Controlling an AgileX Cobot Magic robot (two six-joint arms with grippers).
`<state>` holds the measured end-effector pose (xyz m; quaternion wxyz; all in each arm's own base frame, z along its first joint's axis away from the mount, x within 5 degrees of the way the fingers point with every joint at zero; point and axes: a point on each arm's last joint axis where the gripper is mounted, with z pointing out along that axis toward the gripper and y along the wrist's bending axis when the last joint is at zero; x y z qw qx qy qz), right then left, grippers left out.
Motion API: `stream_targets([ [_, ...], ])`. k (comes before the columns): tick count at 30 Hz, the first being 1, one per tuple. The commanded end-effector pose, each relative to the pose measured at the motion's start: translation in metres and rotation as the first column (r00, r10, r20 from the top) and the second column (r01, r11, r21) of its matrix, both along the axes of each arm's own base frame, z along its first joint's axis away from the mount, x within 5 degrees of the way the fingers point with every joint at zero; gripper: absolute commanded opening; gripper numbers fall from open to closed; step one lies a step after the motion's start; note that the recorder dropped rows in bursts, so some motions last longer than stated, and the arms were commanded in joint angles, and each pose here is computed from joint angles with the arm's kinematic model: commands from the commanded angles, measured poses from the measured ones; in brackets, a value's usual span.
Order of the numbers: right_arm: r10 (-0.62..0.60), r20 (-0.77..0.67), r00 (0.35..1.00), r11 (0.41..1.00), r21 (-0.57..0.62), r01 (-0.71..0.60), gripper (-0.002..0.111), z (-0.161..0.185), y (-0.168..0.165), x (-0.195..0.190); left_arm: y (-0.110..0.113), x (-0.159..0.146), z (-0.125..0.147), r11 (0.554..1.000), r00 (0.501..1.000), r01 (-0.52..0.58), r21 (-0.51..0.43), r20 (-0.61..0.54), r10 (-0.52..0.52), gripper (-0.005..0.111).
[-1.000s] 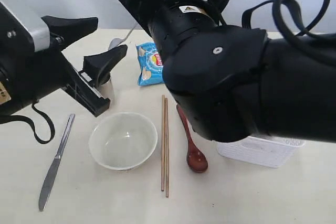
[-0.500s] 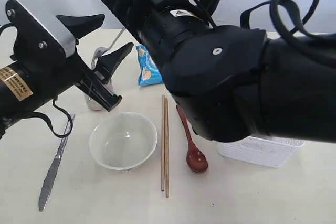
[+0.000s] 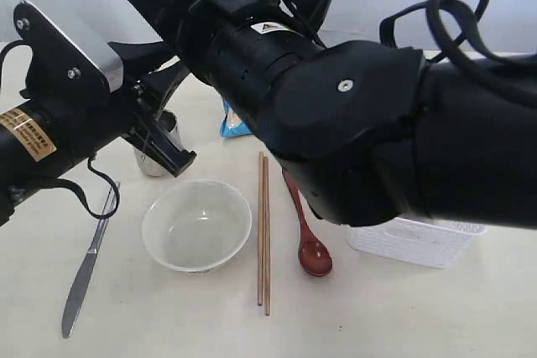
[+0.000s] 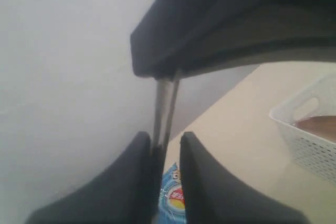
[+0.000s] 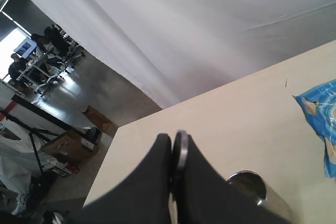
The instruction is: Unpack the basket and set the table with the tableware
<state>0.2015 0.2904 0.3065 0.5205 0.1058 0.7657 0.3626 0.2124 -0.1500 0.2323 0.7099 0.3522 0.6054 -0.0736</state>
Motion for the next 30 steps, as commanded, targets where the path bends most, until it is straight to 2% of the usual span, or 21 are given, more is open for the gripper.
stream_targets([
  [1, 0.008, 0.023, 1.0, 1.0, 0.003, -0.008, 0.0, 0.004, 0.002, 0.0, -0.001, 0.001, 0.001, 1.0, 1.0, -0.008, -0.007, -0.01, 0.008, 0.0],
  [8, -0.013, 0.04, 0.999, 1.0, 0.0, 0.013, 0.0, 0.005, 0.0, 0.001, -0.001, 0.001, 0.0, 1.0, 1.0, -0.008, -0.005, -0.015, 0.008, 0.0],
  [14, 0.026, 0.117, 0.993, 0.997, -0.077, -0.018, 0.001, 0.008, 0.002, 0.0, -0.001, 0.001, 0.0, 1.0, 1.0, -0.008, -0.01, -0.021, 0.008, 0.0],
  [17, 0.036, 0.134, 0.99, 0.997, -0.075, -0.026, 0.014, 0.01, 0.002, 0.0, -0.001, 0.001, 0.0, 1.0, 1.0, -0.008, -0.009, -0.023, 0.008, 0.0],
  [22, 0.039, 0.14, 0.989, 0.997, -0.077, -0.029, 0.045, 0.01, 0.003, 0.0, -0.001, 0.001, -0.001, 1.0, 1.0, -0.008, -0.005, -0.028, 0.008, 0.0],
  [24, 0.038, 0.141, 0.989, 0.997, -0.076, -0.027, 0.054, 0.01, 0.003, 0.0, -0.001, 0.001, -0.001, 1.0, 0.999, -0.008, -0.002, -0.032, 0.008, 0.0],
  [27, -0.003, 0.165, 0.986, 0.997, -0.072, 0.015, 0.06, 0.012, -0.001, 0.002, 0.0, 0.001, -0.003, 1.0, 0.998, -0.017, -0.015, -0.067, 0.016, 0.0],
  [30, -0.064, 0.219, 0.974, 0.994, -0.077, 0.082, 0.061, 0.021, -0.009, 0.003, 0.004, 0.004, -0.006, 0.996, 0.987, -0.081, -0.049, -0.145, 0.073, 0.0],
])
